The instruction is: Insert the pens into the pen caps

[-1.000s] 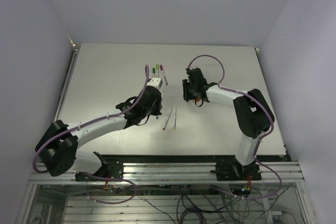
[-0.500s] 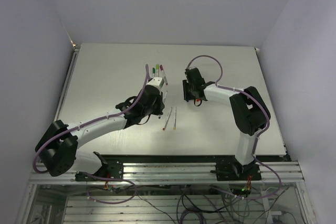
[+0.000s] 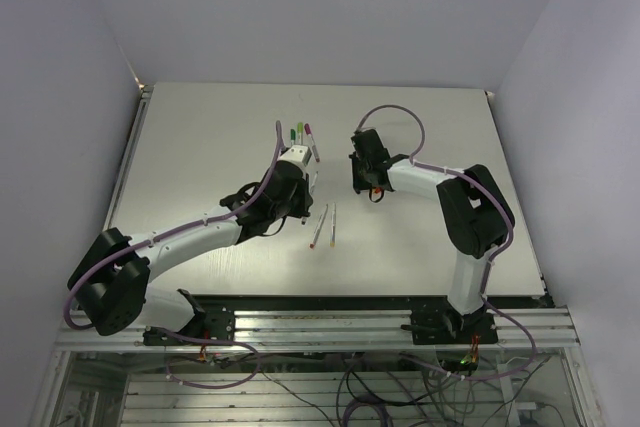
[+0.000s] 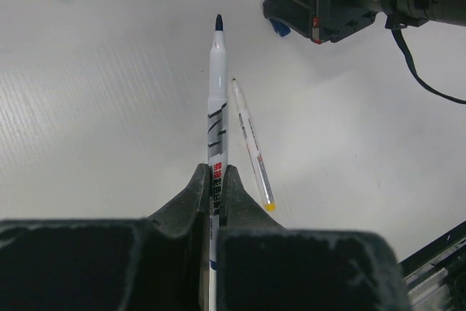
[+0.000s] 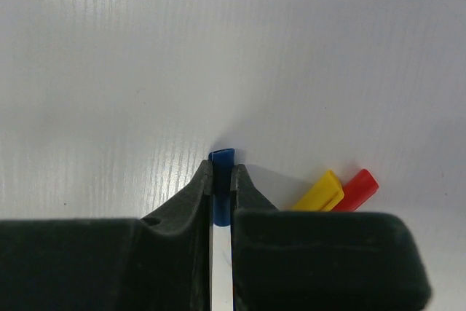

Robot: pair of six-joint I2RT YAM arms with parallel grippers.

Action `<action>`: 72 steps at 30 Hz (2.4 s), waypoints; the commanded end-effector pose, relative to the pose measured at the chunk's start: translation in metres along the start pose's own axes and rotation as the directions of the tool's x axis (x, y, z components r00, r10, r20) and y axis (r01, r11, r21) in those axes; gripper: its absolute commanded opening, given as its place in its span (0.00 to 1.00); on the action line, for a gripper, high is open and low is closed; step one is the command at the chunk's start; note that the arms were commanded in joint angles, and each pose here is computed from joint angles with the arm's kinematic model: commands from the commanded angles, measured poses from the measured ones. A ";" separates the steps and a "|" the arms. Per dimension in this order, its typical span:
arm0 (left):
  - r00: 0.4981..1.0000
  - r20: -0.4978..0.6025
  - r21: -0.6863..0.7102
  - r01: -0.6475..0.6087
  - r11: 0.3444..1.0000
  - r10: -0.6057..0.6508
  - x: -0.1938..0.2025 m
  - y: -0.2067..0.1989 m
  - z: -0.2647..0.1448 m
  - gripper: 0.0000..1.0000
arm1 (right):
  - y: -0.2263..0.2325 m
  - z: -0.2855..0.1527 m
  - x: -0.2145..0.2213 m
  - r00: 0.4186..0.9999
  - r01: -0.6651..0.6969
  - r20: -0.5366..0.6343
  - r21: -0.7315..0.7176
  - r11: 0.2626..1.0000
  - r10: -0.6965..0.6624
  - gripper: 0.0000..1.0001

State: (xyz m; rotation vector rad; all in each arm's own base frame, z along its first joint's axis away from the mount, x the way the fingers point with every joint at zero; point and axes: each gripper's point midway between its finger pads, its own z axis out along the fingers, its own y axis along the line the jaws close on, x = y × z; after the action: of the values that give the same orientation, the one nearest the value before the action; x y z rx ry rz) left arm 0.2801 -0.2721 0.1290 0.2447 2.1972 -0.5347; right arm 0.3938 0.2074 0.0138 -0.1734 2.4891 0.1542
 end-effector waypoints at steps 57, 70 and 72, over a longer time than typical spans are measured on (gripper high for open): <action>0.953 0.291 0.498 -0.079 0.864 -0.081 -0.092 -0.122 0.000 0.07 | 0.007 -0.226 -0.150 0.587 -0.182 0.662 -0.453 0.873 0.466 0.00; 0.946 0.309 0.488 -0.069 0.870 -0.098 -0.097 -0.121 0.000 0.07 | 0.012 -0.224 -0.147 0.605 -0.169 0.646 -0.468 0.868 0.466 0.00; 0.945 0.312 0.485 -0.071 0.871 -0.097 -0.098 -0.121 -0.001 0.07 | 0.012 -0.225 -0.146 0.604 -0.170 0.644 -0.471 0.866 0.469 0.00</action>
State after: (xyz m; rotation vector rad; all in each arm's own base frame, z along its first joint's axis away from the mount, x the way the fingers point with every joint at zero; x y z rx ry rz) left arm 0.2963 -0.3805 0.2155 0.4028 1.7942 -1.0645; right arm 0.3758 0.1976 0.2795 0.1751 1.6146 0.6889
